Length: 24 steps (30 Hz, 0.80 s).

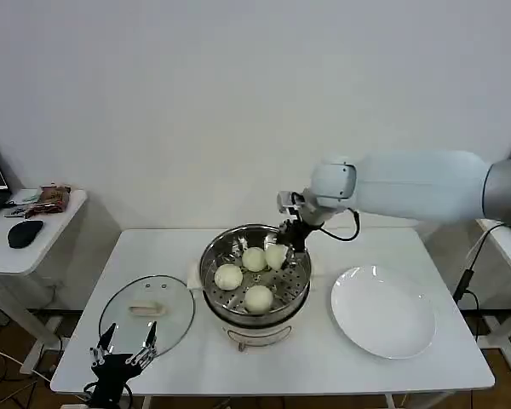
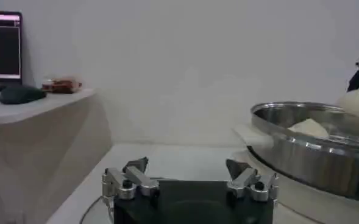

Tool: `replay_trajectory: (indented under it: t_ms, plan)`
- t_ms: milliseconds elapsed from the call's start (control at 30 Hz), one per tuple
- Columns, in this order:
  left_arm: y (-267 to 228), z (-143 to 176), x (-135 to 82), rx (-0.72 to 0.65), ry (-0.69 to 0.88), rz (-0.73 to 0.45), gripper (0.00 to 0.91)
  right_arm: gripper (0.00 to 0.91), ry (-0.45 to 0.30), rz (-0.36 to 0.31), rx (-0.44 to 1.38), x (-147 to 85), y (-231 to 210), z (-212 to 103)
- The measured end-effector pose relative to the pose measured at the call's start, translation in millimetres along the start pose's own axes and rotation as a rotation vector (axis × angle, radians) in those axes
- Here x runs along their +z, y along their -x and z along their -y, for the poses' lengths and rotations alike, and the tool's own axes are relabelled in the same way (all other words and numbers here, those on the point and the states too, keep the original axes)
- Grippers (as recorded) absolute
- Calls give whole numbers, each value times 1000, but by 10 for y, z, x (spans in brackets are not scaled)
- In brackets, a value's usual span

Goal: Take steamed baozi put them in steamer then cover it.

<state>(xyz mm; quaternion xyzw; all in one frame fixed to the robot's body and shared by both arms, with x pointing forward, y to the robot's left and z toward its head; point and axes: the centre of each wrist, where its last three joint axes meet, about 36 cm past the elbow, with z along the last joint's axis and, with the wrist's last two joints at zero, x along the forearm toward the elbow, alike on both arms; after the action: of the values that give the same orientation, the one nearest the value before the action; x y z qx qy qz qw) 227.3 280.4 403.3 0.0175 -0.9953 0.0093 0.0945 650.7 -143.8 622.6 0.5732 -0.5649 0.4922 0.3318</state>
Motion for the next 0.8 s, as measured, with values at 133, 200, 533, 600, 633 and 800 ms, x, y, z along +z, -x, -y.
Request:
replay_trajectory:
  t_ms: [133, 200, 533, 600, 633, 800]
  plan:
    - [3, -2, 1, 0, 0, 0, 907, 685, 3, -3, -5, 19, 66, -20]
    - [3, -2, 0, 0, 0, 0, 907, 685, 3, -6, -5, 28, 101, -27]
    - [-1, -1, 9, -1, -2, -3, 907, 695, 11, -17, -17, 98, 245, -90]
    - [0, -1, 10, -1, -3, -3, 907, 695, 11, -17, -16, 101, 261, -96]
    - [0, -1, 10, -1, -3, -3, 907, 695, 13, -17, -15, 100, 270, -99]
    - [1, 1, 10, -1, -3, -3, 907, 695, 15, -19, -20, 111, 321, -121]
